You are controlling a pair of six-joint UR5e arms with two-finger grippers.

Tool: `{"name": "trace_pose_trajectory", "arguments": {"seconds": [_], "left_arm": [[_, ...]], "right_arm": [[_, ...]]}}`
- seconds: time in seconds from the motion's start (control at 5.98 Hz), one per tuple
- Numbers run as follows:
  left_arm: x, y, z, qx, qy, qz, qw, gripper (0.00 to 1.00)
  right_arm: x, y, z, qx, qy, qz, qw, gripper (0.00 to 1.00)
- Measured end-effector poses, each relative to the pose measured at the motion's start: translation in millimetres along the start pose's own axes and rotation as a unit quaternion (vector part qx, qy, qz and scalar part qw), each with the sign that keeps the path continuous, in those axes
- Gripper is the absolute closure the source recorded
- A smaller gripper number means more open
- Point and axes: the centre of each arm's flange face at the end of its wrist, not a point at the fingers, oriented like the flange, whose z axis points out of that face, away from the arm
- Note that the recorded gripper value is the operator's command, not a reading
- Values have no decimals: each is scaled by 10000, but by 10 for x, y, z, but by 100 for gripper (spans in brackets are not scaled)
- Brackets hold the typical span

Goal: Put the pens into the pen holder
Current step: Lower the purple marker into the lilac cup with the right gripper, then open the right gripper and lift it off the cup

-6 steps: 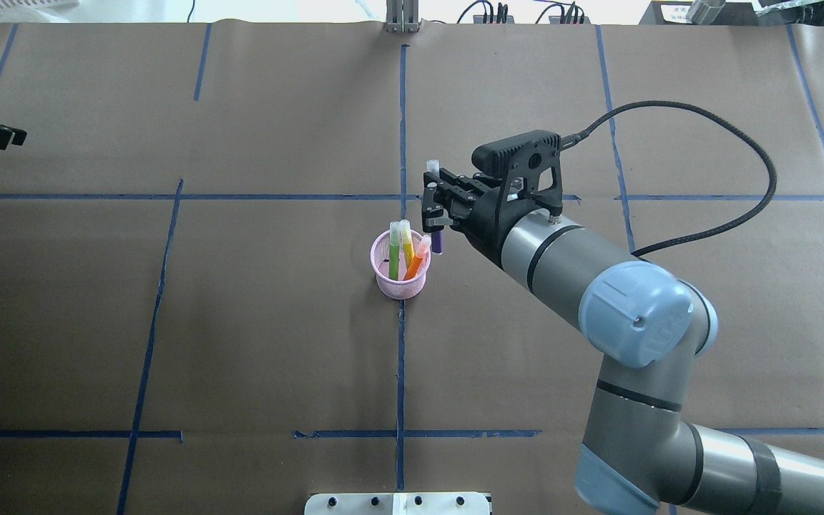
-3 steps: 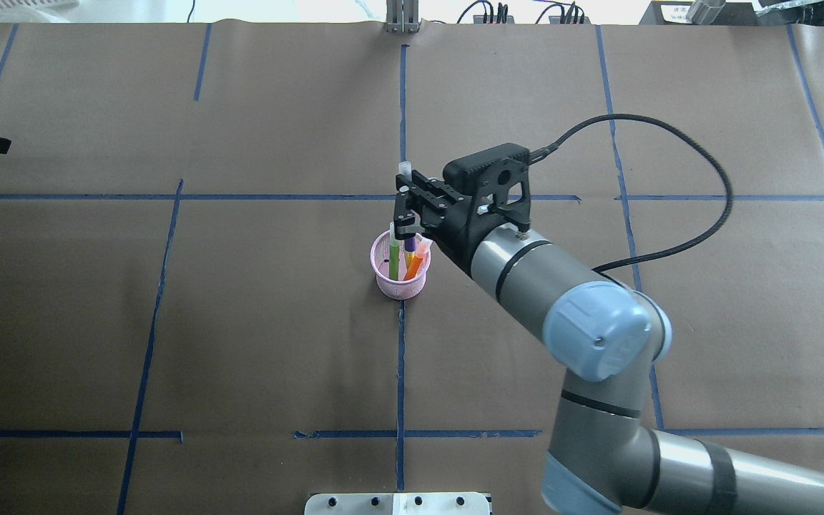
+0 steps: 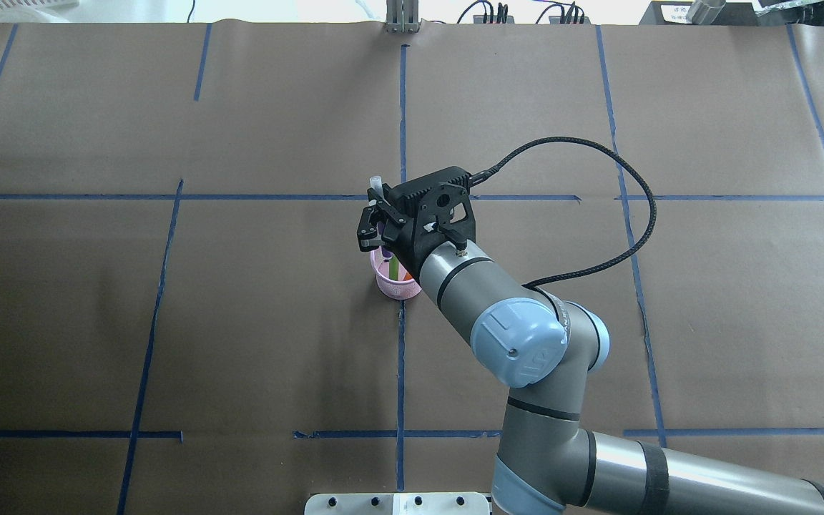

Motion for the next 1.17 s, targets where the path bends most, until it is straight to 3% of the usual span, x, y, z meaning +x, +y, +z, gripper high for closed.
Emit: {"name": "trace_pose_trajectory", "arguments": {"seconds": [0.17,0.33,0.5,0.84,1.17], "left_arm": [[-18,-3,21,-18,-8,-15,10000,0],[-23,-17,37,-25,-7,-19,10000,0],[-19,-29,45,-28,-5,-19,10000,0],[-24,-41,67,-39,-4,-26,10000,0],[-35,-54,93,-51,-6,-27,10000,0]], "right_arm": [[-1,93,-10,-56,-7,-154,9999,88],[11,207,-35,-110,-35,-251,9996,74],[11,296,-62,-148,-75,-289,9994,1],[-25,361,-94,-182,-126,-316,9993,0],[-42,28,-176,-229,-354,-444,9981,1]]}}
